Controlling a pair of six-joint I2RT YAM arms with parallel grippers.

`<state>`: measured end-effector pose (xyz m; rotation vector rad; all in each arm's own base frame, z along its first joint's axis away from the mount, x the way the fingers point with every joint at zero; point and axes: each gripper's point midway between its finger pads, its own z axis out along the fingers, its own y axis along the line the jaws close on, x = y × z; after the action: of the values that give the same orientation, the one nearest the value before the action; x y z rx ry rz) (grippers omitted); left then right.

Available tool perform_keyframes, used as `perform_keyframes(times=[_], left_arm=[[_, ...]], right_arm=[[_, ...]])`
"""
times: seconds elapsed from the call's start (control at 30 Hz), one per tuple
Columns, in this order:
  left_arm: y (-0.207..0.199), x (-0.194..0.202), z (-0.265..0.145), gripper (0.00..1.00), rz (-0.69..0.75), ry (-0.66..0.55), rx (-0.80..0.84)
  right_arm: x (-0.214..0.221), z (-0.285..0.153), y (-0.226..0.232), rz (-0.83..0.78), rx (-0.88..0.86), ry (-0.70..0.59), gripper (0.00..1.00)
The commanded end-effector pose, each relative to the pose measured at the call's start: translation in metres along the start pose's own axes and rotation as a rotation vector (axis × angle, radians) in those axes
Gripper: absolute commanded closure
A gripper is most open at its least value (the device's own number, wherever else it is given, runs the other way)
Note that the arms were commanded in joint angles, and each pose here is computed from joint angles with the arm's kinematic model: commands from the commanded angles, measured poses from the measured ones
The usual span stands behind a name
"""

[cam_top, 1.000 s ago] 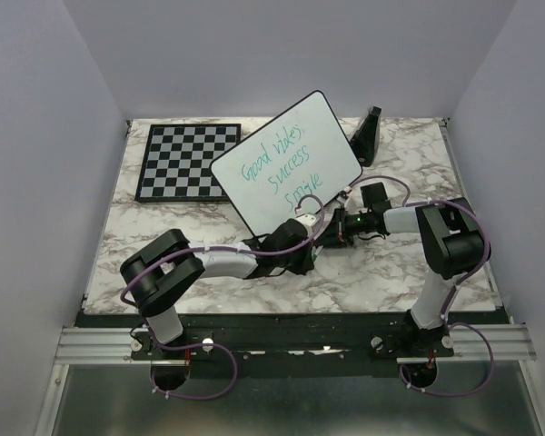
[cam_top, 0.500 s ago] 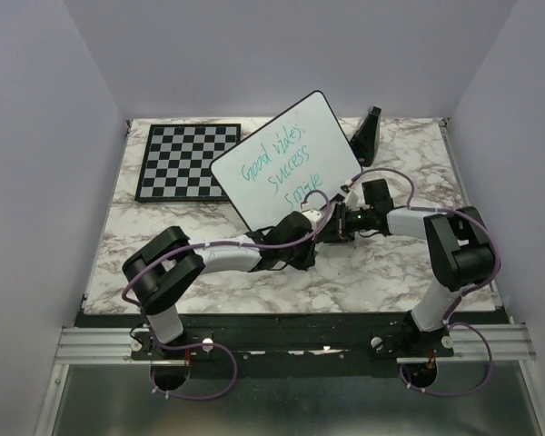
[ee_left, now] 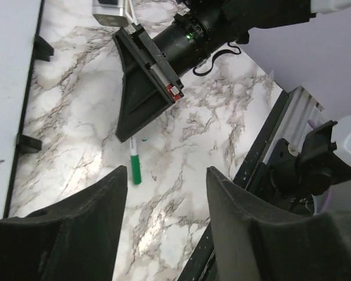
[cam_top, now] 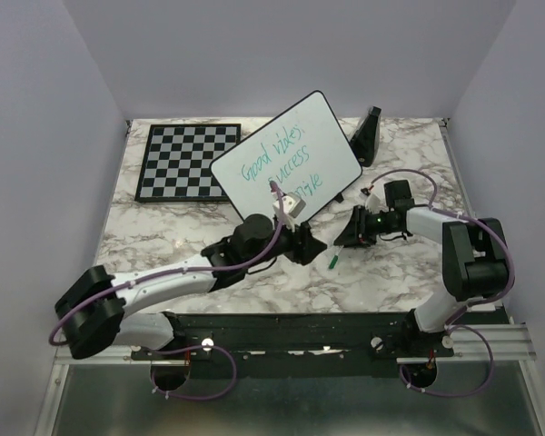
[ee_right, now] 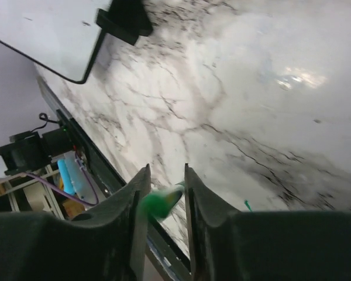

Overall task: Write a sentence on the whiteboard
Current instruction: Put down the whiteboard marker at the center of the board, then reset both arms

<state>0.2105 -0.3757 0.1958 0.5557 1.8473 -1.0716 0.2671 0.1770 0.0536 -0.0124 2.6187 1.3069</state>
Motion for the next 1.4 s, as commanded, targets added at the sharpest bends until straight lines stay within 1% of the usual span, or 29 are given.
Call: perform_keyframes(times=[0.0,0.03,0.07,0.1,0.13,0.17,0.2,0.3,0.37,0.47,0.5,0.53,0.6,0.63,0.67,0.7,0.73,0.77,0.8,0.83,0.87,0.93,0.97,1.03,1.1,1.17,1.2,1.27,1.37], left_arm=[[0.011,-0.011,-0.039,0.34,-0.001,-0.074,-0.074],[0.012,-0.022,-0.055,0.27,-0.002,-0.112,-0.096],[0.017,-0.02,-0.064,0.23,-0.008,-0.117,-0.116],[0.021,-0.023,-0.073,0.16,-0.023,-0.134,-0.136],[0.021,-0.03,-0.09,0.12,-0.031,-0.158,-0.149],[0.026,-0.029,-0.098,0.09,-0.04,-0.164,-0.17],[0.03,-0.033,-0.106,0.09,-0.058,-0.18,-0.193],[0.041,-0.045,-0.137,0.07,-0.071,-0.216,-0.278],[0.053,-0.053,-0.161,0.02,-0.074,-0.242,-0.366],[0.071,-0.053,-0.191,0.01,-0.066,-0.234,-0.484],[0.076,-0.062,-0.202,0.01,-0.058,-0.254,-0.525],[0.082,-0.057,-0.212,0.01,-0.048,-0.225,-0.566],[0.093,-0.07,-0.229,0.01,-0.043,-0.252,-0.639],[0.098,-0.071,-0.236,0.01,-0.041,-0.243,-0.67],[0.102,-0.084,-0.246,0.01,-0.044,-0.275,-0.706],[0.105,-0.09,-0.252,0.01,-0.043,-0.287,-0.728],[0.11,-0.091,-0.254,0.01,-0.046,-0.268,-0.752],[0.111,-0.096,-0.256,0.01,-0.051,-0.271,-0.759],[0.117,-0.111,-0.266,0.01,-0.059,-0.302,-0.797],[0.118,-0.11,-0.253,0.01,-0.069,-0.24,-0.76],[0.121,-0.115,-0.251,0.01,-0.079,-0.224,-0.748],[0.148,-0.131,-0.257,0.01,-0.124,-0.235,-0.797],[0.147,-0.133,-0.251,0.01,-0.137,-0.225,-0.732],[0.175,-0.14,-0.267,0.01,-0.164,-0.266,-0.804],[0.183,-0.142,-0.274,0.01,-0.168,-0.274,-0.812],[0.181,-0.145,-0.278,0.01,-0.134,-0.292,-0.81],[0.181,-0.139,-0.276,0.01,-0.131,-0.285,-0.801],[0.176,-0.139,-0.278,0.01,-0.094,-0.306,-0.789],[0.177,-0.126,-0.28,0.01,-0.088,-0.308,-0.798]], right_arm=[[0.008,-0.01,-0.03,-0.001,0.113,0.037,0.57],[0.01,-0.011,-0.031,0.006,0.122,0.046,0.53],[0.008,-0.013,-0.036,0.003,0.153,0.04,0.43],[0.004,-0.014,-0.036,-0.011,0.16,0.034,0.38],[0.004,-0.016,-0.037,-0.01,0.17,0.036,0.32],[0.001,-0.017,-0.039,-0.013,0.193,0.026,0.22],[-0.003,-0.02,-0.039,-0.028,0.205,0.015,0.19],[-0.02,-0.03,-0.046,-0.069,0.274,-0.033,0.17],[-0.034,-0.041,-0.043,-0.123,0.313,-0.08,0.17],[-0.048,-0.061,-0.029,-0.289,0.347,-0.129,0.16],[-0.051,-0.068,-0.026,-0.436,0.346,-0.117,0.16],[-0.046,-0.075,-0.021,-0.491,0.345,-0.099,0.15],[-0.048,-0.095,-0.002,-0.711,0.352,-0.135,0.14],[-0.047,-0.103,0.003,-0.765,0.368,-0.159,0.13],[-0.051,-0.122,0.021,-0.853,0.402,-0.24,0.11],[-0.052,-0.131,0.027,-0.896,0.424,-0.276,0.09],[-0.057,-0.141,0.037,-0.929,0.444,-0.332,0.06],[-0.062,-0.154,0.043,-0.941,0.489,-0.39,0.0],[-0.067,-0.171,0.059,-0.946,0.51,-0.467,0.0],[-0.07,-0.18,0.064,-0.935,0.527,-0.498,0.0],[-0.072,-0.188,0.072,-0.928,0.526,-0.521,0.0],[-0.076,-0.204,0.089,-0.906,0.519,-0.575,0.0],[-0.079,-0.214,0.091,-0.881,0.526,-0.607,0.0],[-0.082,-0.231,0.103,-0.831,0.523,-0.68,0.0],[-0.088,-0.245,0.106,-0.731,0.551,-0.756,0.0],[-0.096,-0.271,0.104,-0.632,0.65,-0.855,0.0],[-0.099,-0.277,0.105,-0.556,0.65,-0.904,0.0],[-0.102,-0.287,0.104,-0.519,0.686,-0.946,0.0],[-0.103,-0.293,0.113,-0.508,0.669,-0.977,0.0]])
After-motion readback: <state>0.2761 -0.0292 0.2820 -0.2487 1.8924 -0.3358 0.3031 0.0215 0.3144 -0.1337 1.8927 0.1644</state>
